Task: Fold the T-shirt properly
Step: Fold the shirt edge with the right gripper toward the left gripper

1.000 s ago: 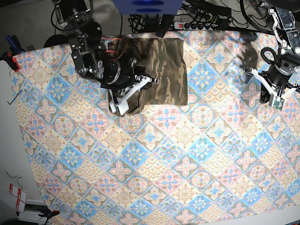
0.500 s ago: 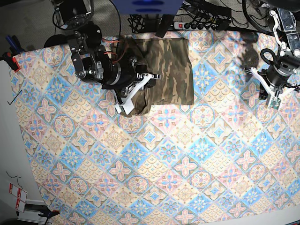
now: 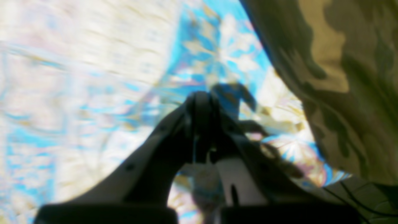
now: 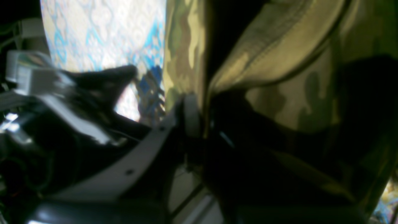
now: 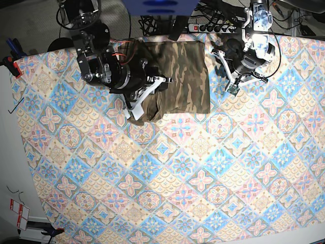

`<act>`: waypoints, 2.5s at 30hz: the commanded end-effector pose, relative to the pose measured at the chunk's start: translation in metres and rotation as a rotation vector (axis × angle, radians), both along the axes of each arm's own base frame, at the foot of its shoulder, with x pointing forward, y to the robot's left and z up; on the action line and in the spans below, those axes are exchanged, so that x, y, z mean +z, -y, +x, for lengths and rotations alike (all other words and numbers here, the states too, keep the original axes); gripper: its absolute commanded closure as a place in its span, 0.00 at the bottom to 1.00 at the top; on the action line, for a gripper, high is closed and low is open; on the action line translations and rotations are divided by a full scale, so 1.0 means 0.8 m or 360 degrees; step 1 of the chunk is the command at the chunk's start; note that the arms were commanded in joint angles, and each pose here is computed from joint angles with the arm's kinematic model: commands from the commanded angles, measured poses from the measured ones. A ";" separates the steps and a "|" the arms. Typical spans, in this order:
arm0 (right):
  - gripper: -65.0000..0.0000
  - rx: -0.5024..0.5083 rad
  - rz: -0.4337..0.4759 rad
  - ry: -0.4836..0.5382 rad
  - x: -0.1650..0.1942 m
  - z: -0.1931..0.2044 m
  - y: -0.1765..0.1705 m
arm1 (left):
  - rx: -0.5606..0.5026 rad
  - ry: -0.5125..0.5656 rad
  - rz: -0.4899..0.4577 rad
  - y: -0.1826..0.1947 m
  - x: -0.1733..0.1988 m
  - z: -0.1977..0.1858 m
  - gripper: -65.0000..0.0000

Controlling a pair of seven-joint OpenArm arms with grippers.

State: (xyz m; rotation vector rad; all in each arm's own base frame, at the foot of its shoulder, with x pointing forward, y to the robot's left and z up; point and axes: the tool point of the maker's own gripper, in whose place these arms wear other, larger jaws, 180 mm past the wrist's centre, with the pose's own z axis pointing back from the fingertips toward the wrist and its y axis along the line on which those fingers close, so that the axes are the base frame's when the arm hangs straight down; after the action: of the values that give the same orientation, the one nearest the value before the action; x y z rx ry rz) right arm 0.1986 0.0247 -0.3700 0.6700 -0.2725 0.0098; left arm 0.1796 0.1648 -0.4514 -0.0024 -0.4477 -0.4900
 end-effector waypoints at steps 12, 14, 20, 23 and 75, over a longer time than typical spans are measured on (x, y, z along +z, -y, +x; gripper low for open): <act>0.99 0.0058 0.0340 -0.0068 0.043 0.003 -0.007 | -0.0225 -0.0160 -0.0201 0.097 -0.052 -0.028 1.00; 0.98 0.0046 0.0430 -0.0086 0.054 0.006 -0.008 | -0.0237 -0.0132 -0.0205 0.108 -0.049 -0.018 1.00; 0.92 0.0019 0.0492 -0.0102 0.062 0.010 -0.001 | -0.0330 -0.0147 -0.0238 0.137 -0.048 -0.022 1.00; 0.92 0.0012 0.0491 -0.0116 0.059 0.011 0.000 | -0.0377 -0.0175 -0.0239 0.148 -0.047 -0.028 1.00; 0.62 -0.0435 -0.1163 0.0412 -0.013 0.071 0.268 | 0.0040 0.0154 -0.0720 0.136 0.074 -0.020 0.94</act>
State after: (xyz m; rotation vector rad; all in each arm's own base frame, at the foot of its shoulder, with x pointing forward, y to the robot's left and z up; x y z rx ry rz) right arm 0.2464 -0.1774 -0.3908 -0.0608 -0.5259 -0.0613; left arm 0.1602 0.0575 -0.3990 -0.4000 -0.6152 -0.3596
